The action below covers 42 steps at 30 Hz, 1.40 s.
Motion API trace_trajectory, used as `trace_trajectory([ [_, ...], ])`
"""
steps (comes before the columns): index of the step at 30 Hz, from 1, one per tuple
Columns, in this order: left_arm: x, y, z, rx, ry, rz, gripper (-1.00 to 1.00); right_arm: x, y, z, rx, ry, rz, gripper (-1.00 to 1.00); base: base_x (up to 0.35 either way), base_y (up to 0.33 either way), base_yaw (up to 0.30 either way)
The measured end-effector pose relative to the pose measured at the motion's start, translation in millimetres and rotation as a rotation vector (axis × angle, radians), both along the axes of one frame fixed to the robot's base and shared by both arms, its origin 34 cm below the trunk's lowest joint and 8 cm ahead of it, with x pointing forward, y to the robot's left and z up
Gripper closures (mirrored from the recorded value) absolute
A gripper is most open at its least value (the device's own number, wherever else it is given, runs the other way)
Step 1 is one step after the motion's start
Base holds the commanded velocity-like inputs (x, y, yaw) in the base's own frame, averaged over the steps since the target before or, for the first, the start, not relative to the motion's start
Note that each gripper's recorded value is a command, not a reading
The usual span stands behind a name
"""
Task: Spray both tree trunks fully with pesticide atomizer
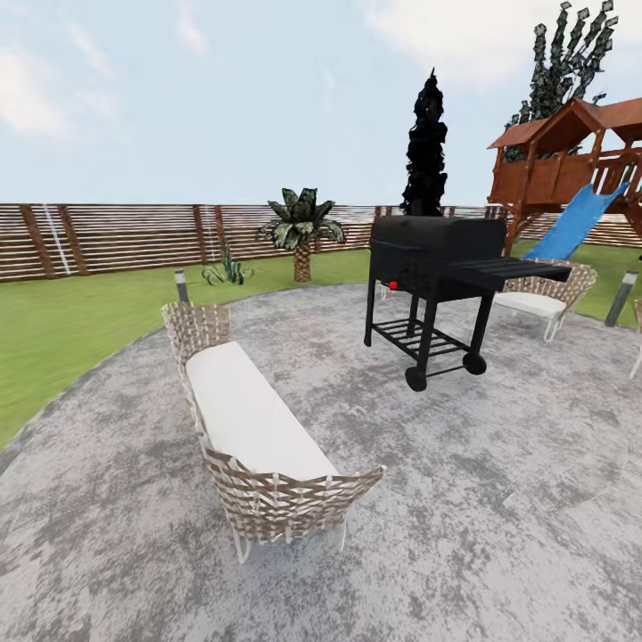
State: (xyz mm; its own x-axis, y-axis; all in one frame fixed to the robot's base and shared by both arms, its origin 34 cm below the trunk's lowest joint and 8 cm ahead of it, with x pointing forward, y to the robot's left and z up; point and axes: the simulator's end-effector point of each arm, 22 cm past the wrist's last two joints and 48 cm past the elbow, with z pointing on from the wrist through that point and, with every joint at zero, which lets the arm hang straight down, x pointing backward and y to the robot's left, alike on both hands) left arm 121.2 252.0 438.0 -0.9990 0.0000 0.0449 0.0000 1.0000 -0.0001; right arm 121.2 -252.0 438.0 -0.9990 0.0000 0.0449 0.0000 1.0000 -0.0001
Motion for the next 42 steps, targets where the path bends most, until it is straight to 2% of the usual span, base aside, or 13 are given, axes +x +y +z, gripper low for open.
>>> trace_trajectory([
  [5, -7, 3, 0, 0.006, 0.012, 0.0, -1.0, 1, 18, 0, 0.022, -0.006, -0.003, -1.0, 0.0, 0.0, 0.0],
  [11, 8, 1, 0, 0.004, -0.024, -0.006, -1.0, 39, 33, 0, 0.04, -0.084, -0.005, -1.0, 0.0, 0.0, 0.0],
  [18, 39, 11, 0, 0.016, -0.108, -0.012, -1.0, 67, 5, 1, 0.004, -0.158, -0.003, -1.0, 0.0, 0.0, 0.0],
  [23, 76, 16, 2, 0.023, -0.187, -0.022, -1.0, 84, -17, 3, -0.026, -0.196, -0.003, -1.0, 0.0, 0.0, 0.0],
  [24, 145, 15, 14, 0.023, -0.368, -0.023, -1.0, 116, -56, 10, -0.076, -0.27, 0.004, -1.0, 0.0, 0.0, 0.0],
  [25, 250, 14, 47, 0.023, -0.575, -0.024, -1.0, 180, -65, 27, -0.087, -0.41, 0.012, -1.0, 0.0, 0.0, 0.0],
  [26, 288, 13, 64, 0.022, -0.652, -0.023, -1.0, 264, -62, 65, -0.086, -0.61, 0.02, -1.0, 0.0, 0.0, 0.0],
  [27, 299, 13, 69, 0.021, -0.674, -0.022, -1.0, 343, -58, 121, -0.084, -0.817, 0.029, -1.0, 0.0, 0.0, 0.0],
  [28, 320, 12, 78, 0.016, -0.71, -0.024, -1.0, 352, -58, 129, -0.083, -0.856, 0.028, -1.0, 0.0, 0.0, 0.0],
  [33, 364, 5, 99, -0.006, -0.779, -0.034, -1.0, 370, -56, 146, -0.078, -0.934, 0.028, -1.0, 0.0, 0.0, 0.0],
  [36, 379, 5, 105, -0.008, -0.797, -0.027, -1.0, 388, -55, 157, -0.077, -0.969, 0.028, -1.0, 0.0, 0.0, 0.0],
  [40, 380, 8, 106, -0.005, -0.806, -0.031, -1.0, 396, -55, 161, -0.08, -0.984, 0.03, -1.0, 0.0, 0.0, 0.0],
  [42, 387, 11, 114, 0.001, -0.856, -0.038, -1.0, 398, -56, 163, -0.084, -0.988, 0.029, -1.0, 0.0, 0.0, 0.0],
])
